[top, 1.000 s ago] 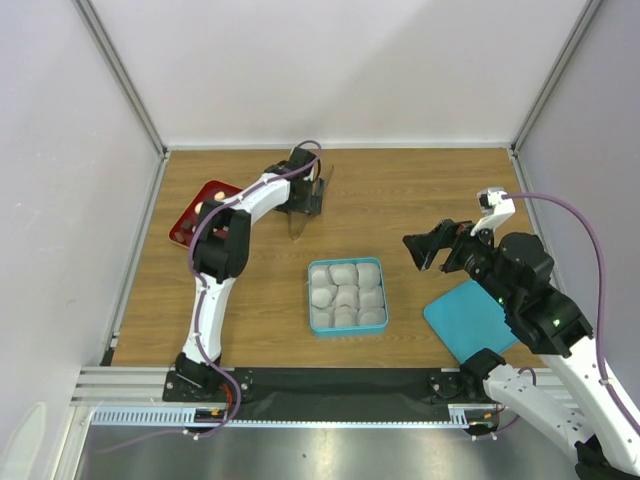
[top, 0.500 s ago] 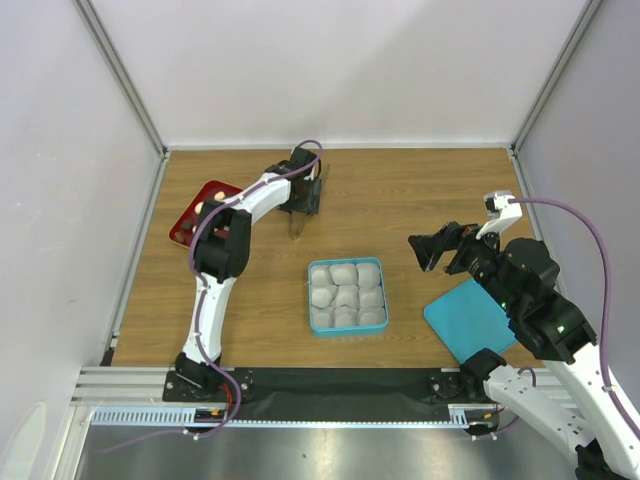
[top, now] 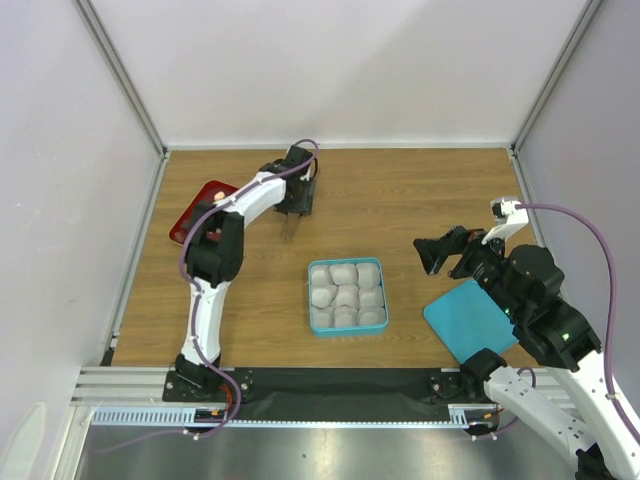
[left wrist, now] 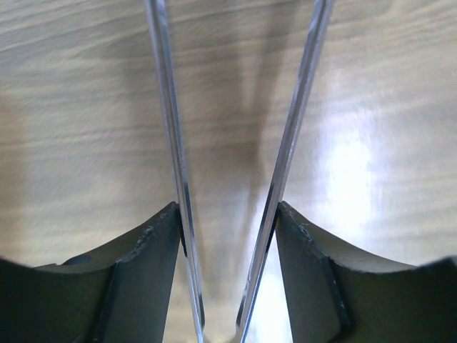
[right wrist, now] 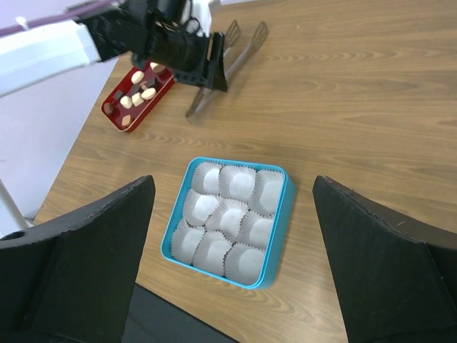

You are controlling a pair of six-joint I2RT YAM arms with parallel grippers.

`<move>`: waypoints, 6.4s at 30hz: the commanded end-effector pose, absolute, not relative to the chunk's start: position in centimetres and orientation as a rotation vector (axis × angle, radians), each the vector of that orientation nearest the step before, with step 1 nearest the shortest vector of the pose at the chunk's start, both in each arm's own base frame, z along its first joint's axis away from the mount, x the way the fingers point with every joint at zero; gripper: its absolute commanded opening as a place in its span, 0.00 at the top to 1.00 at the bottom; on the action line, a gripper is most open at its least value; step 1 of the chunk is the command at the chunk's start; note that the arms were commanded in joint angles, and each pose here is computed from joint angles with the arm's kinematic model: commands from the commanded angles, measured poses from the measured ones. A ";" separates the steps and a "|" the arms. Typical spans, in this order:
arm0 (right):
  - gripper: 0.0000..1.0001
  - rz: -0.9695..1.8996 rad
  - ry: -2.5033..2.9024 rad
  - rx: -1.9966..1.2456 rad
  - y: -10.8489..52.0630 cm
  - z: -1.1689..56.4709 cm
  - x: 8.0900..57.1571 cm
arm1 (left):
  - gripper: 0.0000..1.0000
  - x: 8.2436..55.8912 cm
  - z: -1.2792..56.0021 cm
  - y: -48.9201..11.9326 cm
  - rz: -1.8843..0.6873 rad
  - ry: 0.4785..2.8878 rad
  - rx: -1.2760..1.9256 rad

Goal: Pack the chocolate

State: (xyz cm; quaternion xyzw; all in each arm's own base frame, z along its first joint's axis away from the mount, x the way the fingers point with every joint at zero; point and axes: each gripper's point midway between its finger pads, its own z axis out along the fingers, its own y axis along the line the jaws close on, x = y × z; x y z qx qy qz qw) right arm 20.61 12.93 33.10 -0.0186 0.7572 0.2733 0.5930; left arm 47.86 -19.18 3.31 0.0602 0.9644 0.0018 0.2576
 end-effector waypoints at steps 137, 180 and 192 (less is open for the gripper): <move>0.02 0.715 1.815 0.031 13.1 31.5 19.5 | 0.66 34.4 23.9 -9.9 -0.151 2.384 0.139; 0.04 0.666 1.829 0.150 10.8 31.8 18.5 | 0.65 19.7 17.6 -29.9 -0.523 2.395 0.725; 0.04 0.680 1.825 0.151 10.9 31.8 18.3 | 0.62 18.4 16.6 -30.4 -0.502 2.421 0.762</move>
